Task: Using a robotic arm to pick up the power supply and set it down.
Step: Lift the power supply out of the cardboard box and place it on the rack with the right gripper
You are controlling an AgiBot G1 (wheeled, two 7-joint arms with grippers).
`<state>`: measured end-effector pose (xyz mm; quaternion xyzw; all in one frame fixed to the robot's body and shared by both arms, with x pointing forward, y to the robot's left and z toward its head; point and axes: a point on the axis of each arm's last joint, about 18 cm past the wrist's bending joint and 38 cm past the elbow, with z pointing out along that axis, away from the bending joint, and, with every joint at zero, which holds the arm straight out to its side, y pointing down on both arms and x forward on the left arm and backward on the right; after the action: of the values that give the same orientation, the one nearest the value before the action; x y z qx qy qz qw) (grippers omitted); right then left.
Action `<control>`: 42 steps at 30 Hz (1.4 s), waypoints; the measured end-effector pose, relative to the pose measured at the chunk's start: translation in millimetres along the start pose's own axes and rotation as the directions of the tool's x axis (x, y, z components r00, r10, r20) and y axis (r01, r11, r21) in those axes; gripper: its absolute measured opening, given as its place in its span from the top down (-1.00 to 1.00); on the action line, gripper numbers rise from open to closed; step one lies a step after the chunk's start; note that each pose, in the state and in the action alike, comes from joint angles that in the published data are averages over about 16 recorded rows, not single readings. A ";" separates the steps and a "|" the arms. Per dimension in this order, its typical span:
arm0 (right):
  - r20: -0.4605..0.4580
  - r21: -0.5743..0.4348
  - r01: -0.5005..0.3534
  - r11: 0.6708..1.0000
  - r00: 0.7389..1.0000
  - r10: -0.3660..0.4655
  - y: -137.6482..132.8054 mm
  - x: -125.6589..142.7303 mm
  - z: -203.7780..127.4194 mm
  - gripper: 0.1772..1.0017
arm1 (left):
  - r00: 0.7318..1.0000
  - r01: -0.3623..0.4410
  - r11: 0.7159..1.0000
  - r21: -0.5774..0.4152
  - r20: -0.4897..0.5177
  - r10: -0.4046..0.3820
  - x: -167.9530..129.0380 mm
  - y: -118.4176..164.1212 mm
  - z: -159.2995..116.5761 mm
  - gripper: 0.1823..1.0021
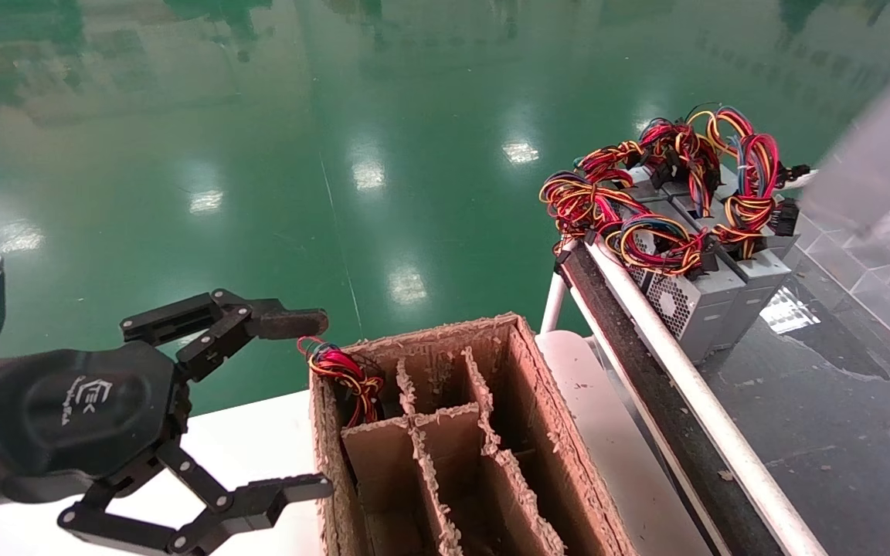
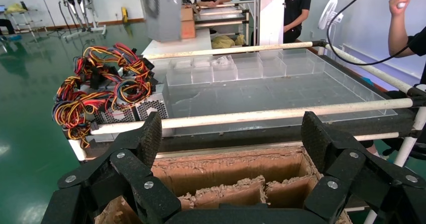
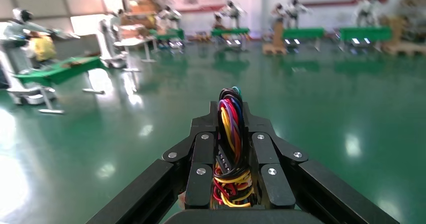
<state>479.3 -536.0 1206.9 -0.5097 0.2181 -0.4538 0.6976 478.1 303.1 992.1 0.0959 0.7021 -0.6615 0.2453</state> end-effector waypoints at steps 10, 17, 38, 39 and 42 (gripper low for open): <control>-0.103 -0.055 -0.047 0.997 0.994 0.042 27.0 21.3 -60.1 0.78 | 1.000 0.000 1.000 0.000 0.000 0.000 0.0 0.0 0.0 -1.00; -0.150 -0.097 -0.087 0.992 0.986 0.071 51.9 30.0 -80.9 0.78 | 1.000 0.000 1.000 0.000 0.000 0.000 0.0 0.0 0.0 -1.00; -0.192 -0.258 -0.094 0.962 0.980 0.044 130.6 44.8 -37.2 0.78 | 1.000 0.000 1.000 0.000 0.000 0.000 0.0 0.0 0.0 -1.00; -0.192 -0.264 -0.090 0.960 0.981 0.040 132.8 45.0 -33.6 0.78 | 1.000 0.000 1.000 0.000 0.000 0.000 0.0 0.0 0.0 -1.00; -0.191 -0.277 -0.081 0.957 0.981 0.028 138.7 45.4 -23.0 0.78 | 1.000 0.000 1.000 0.000 0.000 0.000 0.0 0.0 0.0 -1.00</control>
<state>541.0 -577.1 1079.1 -0.5539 0.3586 -0.4439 0.6063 478.1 303.1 992.1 0.0959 0.7021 -0.6615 0.2453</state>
